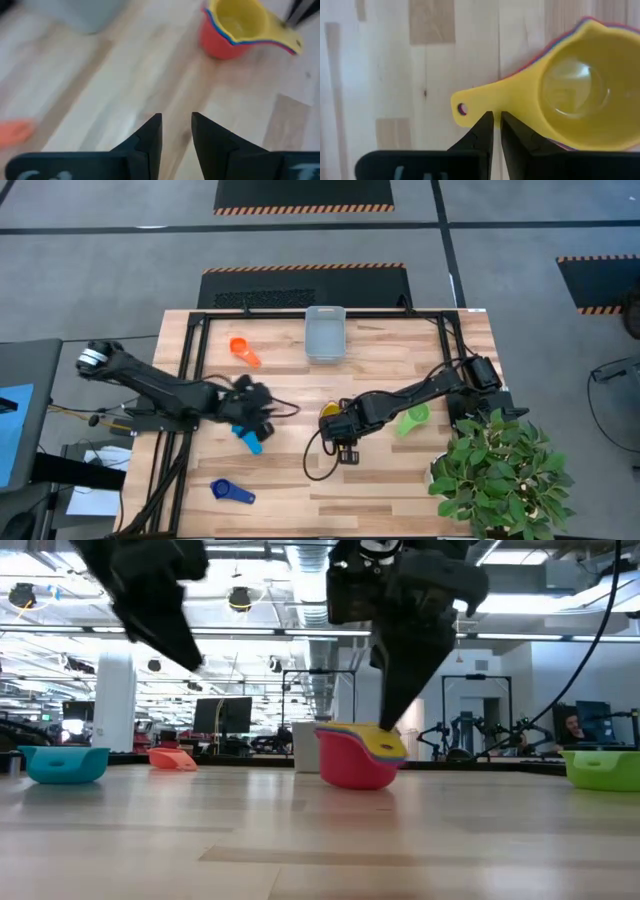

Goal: Nest measuring cups in basket
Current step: Stack the yellow measuring cup on top of the blue measuring cup, then stack the green measuring cup on top of the yellow measuring cup

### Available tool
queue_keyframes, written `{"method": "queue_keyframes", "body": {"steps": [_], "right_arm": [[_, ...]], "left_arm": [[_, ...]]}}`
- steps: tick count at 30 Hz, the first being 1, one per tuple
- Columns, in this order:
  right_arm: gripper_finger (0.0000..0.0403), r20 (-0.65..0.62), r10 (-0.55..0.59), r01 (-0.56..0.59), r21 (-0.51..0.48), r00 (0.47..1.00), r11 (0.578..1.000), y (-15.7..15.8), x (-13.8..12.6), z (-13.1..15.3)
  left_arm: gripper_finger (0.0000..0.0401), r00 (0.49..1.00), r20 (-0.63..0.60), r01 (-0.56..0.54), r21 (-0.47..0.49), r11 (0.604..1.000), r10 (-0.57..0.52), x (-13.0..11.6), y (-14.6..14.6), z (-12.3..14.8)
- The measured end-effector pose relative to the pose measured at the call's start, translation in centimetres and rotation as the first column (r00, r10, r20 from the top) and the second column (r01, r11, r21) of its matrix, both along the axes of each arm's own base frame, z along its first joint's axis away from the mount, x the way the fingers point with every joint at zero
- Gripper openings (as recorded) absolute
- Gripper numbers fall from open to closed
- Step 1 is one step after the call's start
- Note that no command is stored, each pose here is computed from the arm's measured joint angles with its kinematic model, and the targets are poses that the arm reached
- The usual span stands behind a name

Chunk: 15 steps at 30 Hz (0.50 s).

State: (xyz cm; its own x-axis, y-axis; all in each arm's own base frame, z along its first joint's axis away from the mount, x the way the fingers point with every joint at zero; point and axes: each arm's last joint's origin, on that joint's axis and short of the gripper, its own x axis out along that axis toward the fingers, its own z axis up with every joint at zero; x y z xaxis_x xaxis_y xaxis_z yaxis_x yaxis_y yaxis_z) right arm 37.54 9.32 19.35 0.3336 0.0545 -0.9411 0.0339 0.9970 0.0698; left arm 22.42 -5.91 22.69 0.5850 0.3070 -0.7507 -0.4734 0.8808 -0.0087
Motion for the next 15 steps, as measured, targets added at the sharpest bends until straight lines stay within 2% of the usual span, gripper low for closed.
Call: {"method": "queue_keyframes", "body": {"steps": [3,7,10,15], "right_arm": [[0.0065,0.045,0.028,-0.028,0.002,0.999,1.0,0.2,0.4,0.1],[0.007,0.078,0.053,-0.053,0.001,0.996,0.999,0.2,0.2,1.0],[0.0073,0.106,0.052,-0.053,0.009,0.993,0.999,0.1,-0.1,2.2],[0.0077,0.134,0.051,-0.051,-0.008,0.99,0.999,0.4,-1.9,4.7]], "left_arm": [[0.0093,0.996,0.017,-0.088,0.009,0.996,0.088,-2.0,-0.5,0.8],[0.0093,0.979,0.06,-0.198,0.085,0.977,0.193,-3.3,0.0,1.3],[0.0093,0.966,0.073,-0.253,0.089,0.963,0.247,-3.1,0.7,1.3],[0.0093,0.962,0.034,-0.273,0.131,0.953,0.27,-2.6,1.7,0.9]]}}
